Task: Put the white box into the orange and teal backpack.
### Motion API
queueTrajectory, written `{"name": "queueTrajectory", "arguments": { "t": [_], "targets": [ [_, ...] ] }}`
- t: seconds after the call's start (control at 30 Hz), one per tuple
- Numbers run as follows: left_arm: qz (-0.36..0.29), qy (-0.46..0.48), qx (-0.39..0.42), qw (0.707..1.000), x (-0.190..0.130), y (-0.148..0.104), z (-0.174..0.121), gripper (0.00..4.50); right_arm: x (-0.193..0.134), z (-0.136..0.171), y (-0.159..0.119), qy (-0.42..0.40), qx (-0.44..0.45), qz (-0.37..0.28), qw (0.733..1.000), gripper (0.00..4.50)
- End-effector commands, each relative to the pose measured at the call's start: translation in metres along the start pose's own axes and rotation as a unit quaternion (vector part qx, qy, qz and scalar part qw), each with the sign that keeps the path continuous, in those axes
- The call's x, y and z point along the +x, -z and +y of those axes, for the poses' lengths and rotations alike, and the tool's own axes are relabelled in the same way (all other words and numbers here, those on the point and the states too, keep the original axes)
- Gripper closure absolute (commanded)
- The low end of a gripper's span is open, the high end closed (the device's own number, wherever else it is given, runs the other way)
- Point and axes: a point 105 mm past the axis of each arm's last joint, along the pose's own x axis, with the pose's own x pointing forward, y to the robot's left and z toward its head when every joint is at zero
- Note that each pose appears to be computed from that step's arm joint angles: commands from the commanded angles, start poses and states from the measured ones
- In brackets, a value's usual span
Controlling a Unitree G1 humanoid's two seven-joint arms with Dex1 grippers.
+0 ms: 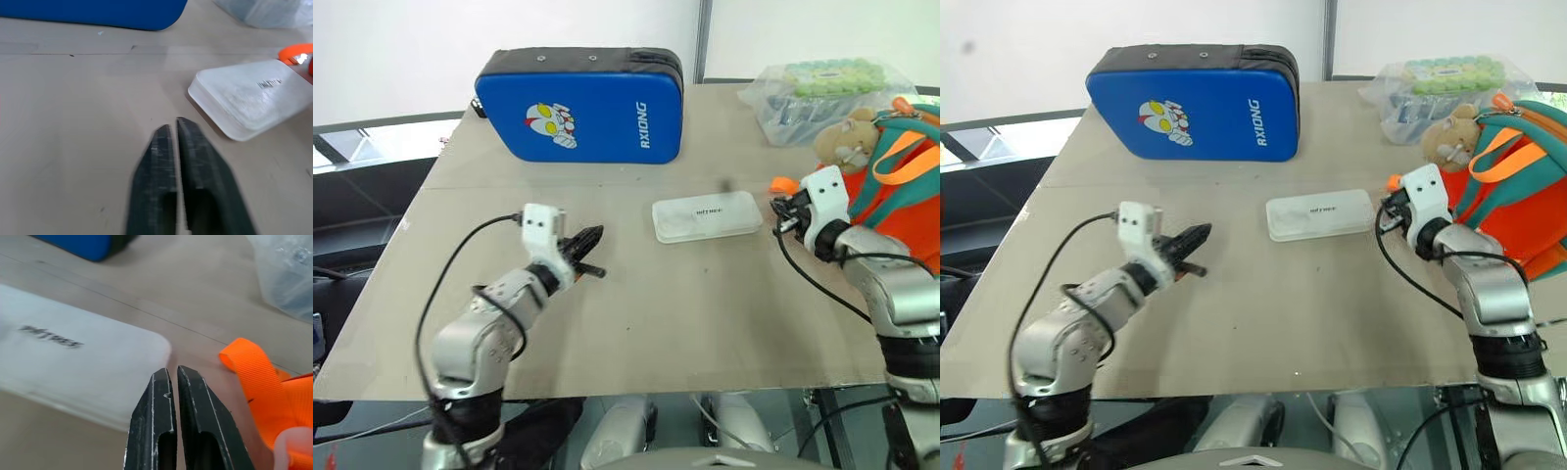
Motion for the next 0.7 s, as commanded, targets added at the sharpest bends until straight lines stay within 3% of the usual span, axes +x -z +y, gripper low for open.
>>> {"name": "queueTrajectory", "arguments": {
  "t": [0.03,0.2,0.37,0.53,0.7],
  "targets": [
    [0.002,-0.042,0.028,0.999,0.018,0.000,0.001,4.49,0.015,-0.008,-0.005,0.030,-0.033,-0.005,0.999,4.50],
    [0.017,-0.044,0.045,0.998,0.058,0.009,-0.008,4.49,0.047,-0.003,0.008,0.017,-0.071,0.031,0.997,4.50],
    [0.037,0.019,0.082,0.996,0.072,0.020,-0.030,4.49,0.051,0.037,0.008,-0.125,-0.059,0.019,0.990,4.50],
    [0.057,0.060,0.104,0.991,0.043,0.034,-0.036,4.49,0.023,0.070,0.006,-0.240,-0.058,0.004,0.969,4.50],
    [0.082,0.061,0.094,0.990,0.001,0.045,-0.035,4.49,-0.010,0.093,0.009,-0.285,-0.040,0.015,0.958,4.50]
  ]
}}
